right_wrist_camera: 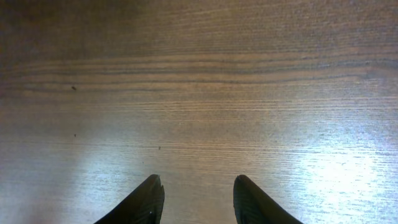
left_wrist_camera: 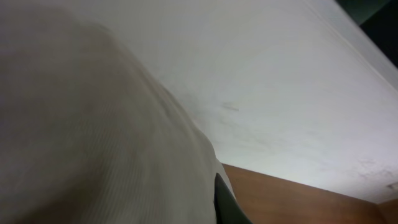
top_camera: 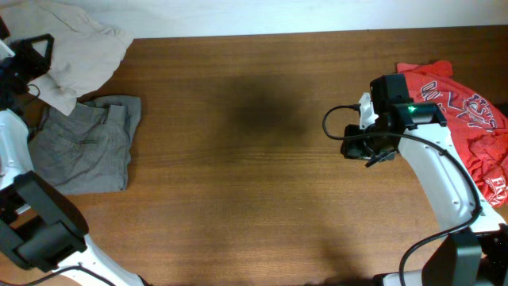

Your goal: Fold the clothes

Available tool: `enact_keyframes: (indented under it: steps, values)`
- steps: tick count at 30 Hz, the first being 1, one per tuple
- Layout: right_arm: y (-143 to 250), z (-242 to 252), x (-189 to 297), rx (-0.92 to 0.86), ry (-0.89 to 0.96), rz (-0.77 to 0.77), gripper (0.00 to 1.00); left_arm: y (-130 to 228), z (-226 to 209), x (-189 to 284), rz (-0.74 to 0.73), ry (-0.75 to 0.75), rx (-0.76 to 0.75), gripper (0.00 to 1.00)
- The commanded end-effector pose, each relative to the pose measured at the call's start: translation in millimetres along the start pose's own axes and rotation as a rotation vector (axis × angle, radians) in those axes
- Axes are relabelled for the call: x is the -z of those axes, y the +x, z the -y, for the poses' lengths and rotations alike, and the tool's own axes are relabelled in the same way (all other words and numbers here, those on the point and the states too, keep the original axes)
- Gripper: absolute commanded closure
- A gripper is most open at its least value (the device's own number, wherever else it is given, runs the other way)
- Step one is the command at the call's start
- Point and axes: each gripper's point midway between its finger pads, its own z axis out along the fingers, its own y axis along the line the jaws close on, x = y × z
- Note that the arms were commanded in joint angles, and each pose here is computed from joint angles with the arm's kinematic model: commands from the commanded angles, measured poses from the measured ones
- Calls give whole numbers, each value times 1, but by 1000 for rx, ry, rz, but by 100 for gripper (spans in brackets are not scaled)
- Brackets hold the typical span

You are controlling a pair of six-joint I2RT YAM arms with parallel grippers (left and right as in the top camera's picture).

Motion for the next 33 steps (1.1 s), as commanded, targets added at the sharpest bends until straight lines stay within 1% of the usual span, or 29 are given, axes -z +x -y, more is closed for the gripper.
enact_keyframes:
  steps: [1,10,12,14,17,20,22,23,24,25,28,30,33]
  values:
    - [2,3,5,-1,17,7,58,-30,17,5,70,43,-95,100]
    - [6,6,5,-5,31,-10,58,-92,48,20,209,61,-205,100]
    - [7,6,5,-6,35,-10,58,-98,49,22,226,47,-216,100]
    - [7,6,5,-10,35,-12,58,-96,41,20,221,18,-210,100]
    - [8,7,5,-10,35,-15,58,-71,22,9,140,-16,-193,100]
    - [7,6,5,-10,35,-14,58,-31,-3,-7,22,-40,-113,100]
    - [8,6,5,-10,35,-14,58,3,-20,-16,-74,-59,-56,100]
    - [8,6,5,-10,35,-15,58,27,-32,-20,-141,-76,7,100]
    - [8,6,5,-10,35,-15,58,39,-36,-21,-177,-83,45,100]
    - [8,7,5,-10,36,-15,58,65,-43,-18,-257,-107,133,100]
    - [8,6,5,-10,35,-14,58,92,-47,-7,-354,-165,278,100]
    - [8,6,5,-10,35,-14,58,111,-51,9,-423,-251,416,100]
    - [8,7,5,-10,35,-16,58,124,-56,29,-474,-341,521,99]
